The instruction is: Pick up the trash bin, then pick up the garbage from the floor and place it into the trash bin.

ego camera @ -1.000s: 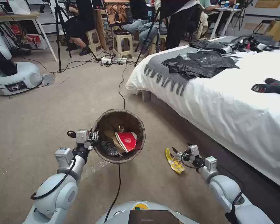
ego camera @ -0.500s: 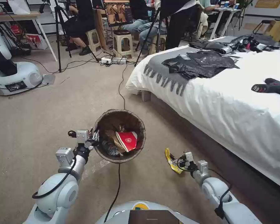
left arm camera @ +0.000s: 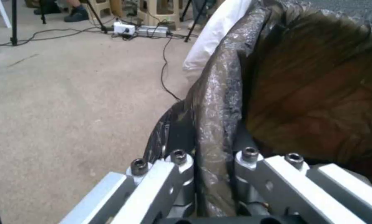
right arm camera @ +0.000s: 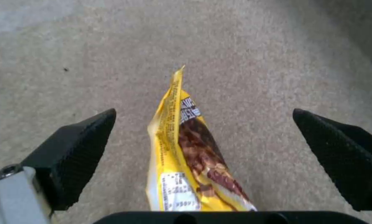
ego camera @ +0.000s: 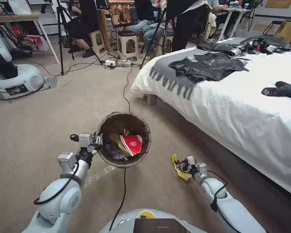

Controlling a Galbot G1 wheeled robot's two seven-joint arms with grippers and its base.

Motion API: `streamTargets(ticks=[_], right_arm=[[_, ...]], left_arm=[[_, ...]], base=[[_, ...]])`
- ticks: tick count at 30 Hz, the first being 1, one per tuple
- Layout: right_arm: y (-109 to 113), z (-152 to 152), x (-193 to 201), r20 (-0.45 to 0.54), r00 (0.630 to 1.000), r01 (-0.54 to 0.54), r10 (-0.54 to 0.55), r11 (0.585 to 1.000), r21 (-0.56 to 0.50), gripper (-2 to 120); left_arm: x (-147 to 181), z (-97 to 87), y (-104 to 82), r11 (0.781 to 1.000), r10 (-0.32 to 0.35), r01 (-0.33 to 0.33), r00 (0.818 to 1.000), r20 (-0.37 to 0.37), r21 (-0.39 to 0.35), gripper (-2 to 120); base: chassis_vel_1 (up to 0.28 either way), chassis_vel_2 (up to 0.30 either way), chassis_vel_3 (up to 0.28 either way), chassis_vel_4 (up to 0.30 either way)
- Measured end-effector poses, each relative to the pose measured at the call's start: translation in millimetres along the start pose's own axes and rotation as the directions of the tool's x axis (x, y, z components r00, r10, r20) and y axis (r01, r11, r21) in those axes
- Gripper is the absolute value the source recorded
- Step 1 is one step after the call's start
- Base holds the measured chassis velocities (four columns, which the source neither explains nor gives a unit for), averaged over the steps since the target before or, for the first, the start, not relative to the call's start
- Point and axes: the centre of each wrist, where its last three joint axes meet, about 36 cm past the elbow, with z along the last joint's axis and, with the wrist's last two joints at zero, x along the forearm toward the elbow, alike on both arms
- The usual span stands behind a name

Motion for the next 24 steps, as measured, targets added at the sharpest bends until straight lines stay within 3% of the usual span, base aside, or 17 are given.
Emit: streamTargets(ticks=[24], right_arm=[[-8.3, 24.9, -28.6, -0.097, 0.995, 0.009, -0.009, 1.0, 0.004, 100]], left_arm=[[-1.7, -0.5, 1.0, 1.0, 0.001, -0.001, 1.0, 0.003, 0.001, 7]], base=[[0.0, 0.0, 0.0, 0.0]])
